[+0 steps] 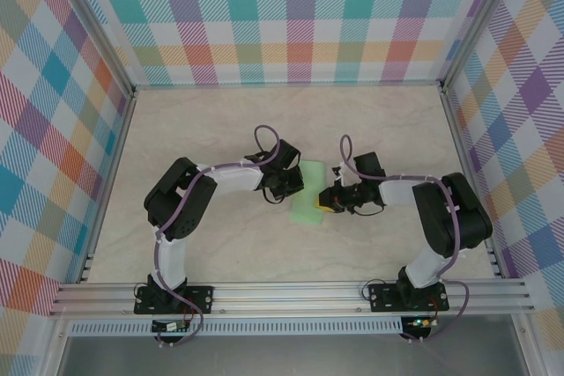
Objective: Fold a paper plane with a square sheet of paper (pick it up from the middle)
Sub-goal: Fold the square sheet of paper in half at the center of the table.
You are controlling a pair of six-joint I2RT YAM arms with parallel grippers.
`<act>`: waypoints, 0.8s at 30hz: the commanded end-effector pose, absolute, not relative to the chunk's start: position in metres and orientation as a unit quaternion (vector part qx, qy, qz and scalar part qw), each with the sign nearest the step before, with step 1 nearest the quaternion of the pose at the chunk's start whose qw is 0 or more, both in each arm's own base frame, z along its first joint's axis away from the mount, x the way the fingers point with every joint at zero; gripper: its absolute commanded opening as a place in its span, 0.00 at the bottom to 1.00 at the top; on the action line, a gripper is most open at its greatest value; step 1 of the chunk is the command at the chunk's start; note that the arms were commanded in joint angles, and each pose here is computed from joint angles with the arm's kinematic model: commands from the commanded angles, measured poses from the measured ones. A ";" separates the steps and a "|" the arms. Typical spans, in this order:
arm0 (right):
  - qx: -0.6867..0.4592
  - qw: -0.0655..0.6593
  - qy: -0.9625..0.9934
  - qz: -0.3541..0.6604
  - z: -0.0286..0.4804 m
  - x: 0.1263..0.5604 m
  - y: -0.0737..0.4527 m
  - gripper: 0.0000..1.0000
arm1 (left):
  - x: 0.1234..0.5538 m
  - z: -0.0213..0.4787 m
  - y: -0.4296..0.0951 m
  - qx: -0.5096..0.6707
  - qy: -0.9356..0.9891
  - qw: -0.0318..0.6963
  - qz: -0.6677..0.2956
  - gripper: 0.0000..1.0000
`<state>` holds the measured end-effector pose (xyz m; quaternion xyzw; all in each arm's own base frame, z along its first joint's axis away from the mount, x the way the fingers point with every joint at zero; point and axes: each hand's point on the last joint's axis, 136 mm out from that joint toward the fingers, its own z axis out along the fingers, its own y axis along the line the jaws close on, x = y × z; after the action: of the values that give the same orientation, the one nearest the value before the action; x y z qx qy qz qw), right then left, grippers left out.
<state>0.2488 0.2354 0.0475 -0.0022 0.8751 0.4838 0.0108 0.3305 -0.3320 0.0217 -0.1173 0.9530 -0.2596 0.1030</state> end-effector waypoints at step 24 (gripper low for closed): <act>-0.020 0.006 0.882 0.471 0.046 0.223 0.237 0.06 | 0.307 -0.004 -0.312 -0.113 0.973 0.064 -0.191 0.00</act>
<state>0.2338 0.2369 0.0518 -0.0163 0.8759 0.4818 0.0215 0.3293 -0.3304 0.0219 -0.1181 0.9551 -0.2530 0.0995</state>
